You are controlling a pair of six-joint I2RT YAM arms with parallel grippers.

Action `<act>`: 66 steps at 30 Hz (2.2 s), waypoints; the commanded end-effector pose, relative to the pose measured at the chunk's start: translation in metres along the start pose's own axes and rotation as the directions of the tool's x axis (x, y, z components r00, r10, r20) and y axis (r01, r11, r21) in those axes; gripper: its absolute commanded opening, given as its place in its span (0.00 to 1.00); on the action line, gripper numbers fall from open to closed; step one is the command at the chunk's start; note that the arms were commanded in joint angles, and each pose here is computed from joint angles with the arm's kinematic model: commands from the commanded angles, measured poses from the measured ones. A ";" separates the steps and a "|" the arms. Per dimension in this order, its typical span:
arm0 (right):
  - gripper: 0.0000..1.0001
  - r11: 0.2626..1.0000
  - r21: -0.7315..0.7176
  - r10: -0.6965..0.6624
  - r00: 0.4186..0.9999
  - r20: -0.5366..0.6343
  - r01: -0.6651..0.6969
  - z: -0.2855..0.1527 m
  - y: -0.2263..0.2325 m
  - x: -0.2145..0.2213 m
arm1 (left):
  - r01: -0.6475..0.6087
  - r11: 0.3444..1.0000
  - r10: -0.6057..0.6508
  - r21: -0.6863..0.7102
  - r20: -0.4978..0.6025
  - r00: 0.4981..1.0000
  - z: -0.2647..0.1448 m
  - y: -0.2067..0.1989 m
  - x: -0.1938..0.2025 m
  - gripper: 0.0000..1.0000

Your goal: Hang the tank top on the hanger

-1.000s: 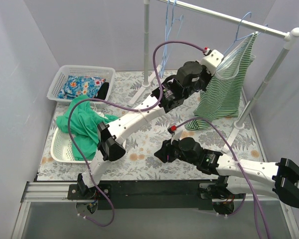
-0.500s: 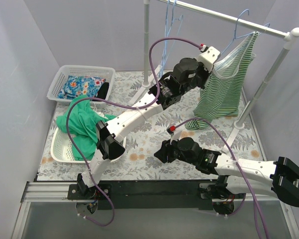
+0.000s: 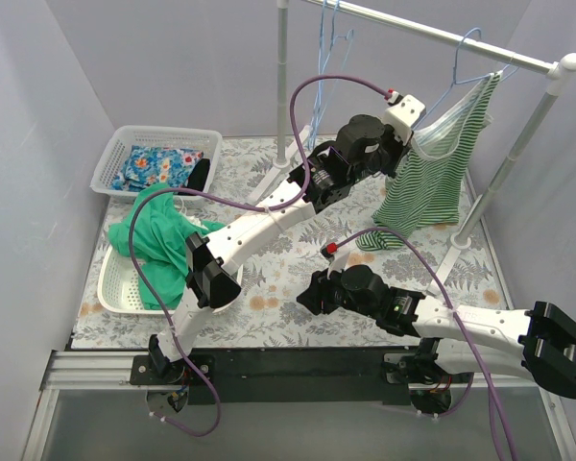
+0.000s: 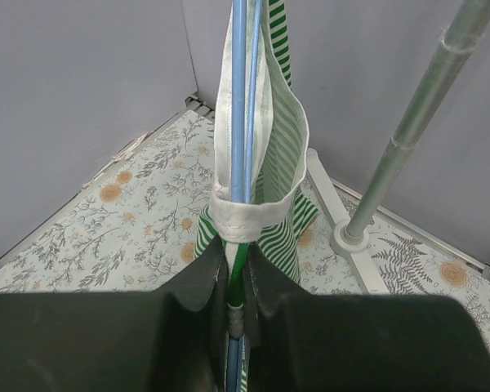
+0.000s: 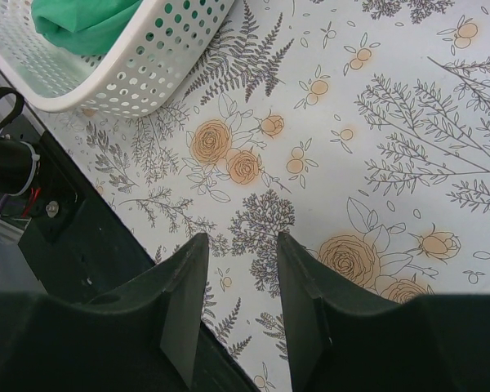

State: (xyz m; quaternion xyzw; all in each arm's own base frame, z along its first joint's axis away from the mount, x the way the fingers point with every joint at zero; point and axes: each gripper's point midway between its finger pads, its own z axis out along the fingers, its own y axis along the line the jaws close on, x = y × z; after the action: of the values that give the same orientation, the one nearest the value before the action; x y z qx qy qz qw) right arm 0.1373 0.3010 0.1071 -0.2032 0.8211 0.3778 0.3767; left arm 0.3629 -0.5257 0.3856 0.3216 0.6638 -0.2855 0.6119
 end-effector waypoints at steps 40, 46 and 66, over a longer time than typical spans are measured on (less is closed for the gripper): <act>0.49 0.999 -0.034 -0.001 0.994 0.110 0.005 -0.006 0.013 -0.029 | 0.080 0.986 -0.107 0.146 0.184 0.977 -0.097 -0.029 -0.109 0.86; 0.51 1.000 -0.018 -0.015 0.990 0.139 0.017 -0.013 0.012 -0.038 | 0.165 0.972 -0.193 0.169 0.167 0.967 -0.144 -0.027 -0.112 0.94; 0.86 0.992 0.125 -0.027 0.932 0.363 -0.021 -0.073 -0.009 -0.097 | 0.512 0.844 -0.536 -0.160 -0.226 0.813 -0.284 0.002 0.145 0.98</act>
State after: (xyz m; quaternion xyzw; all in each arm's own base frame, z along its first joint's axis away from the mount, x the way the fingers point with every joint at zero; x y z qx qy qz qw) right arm 0.1599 0.2550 0.1782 -0.1432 0.7746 0.3613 0.4989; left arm 0.1864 -0.3179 0.3139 0.1805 0.7688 -0.3999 0.4651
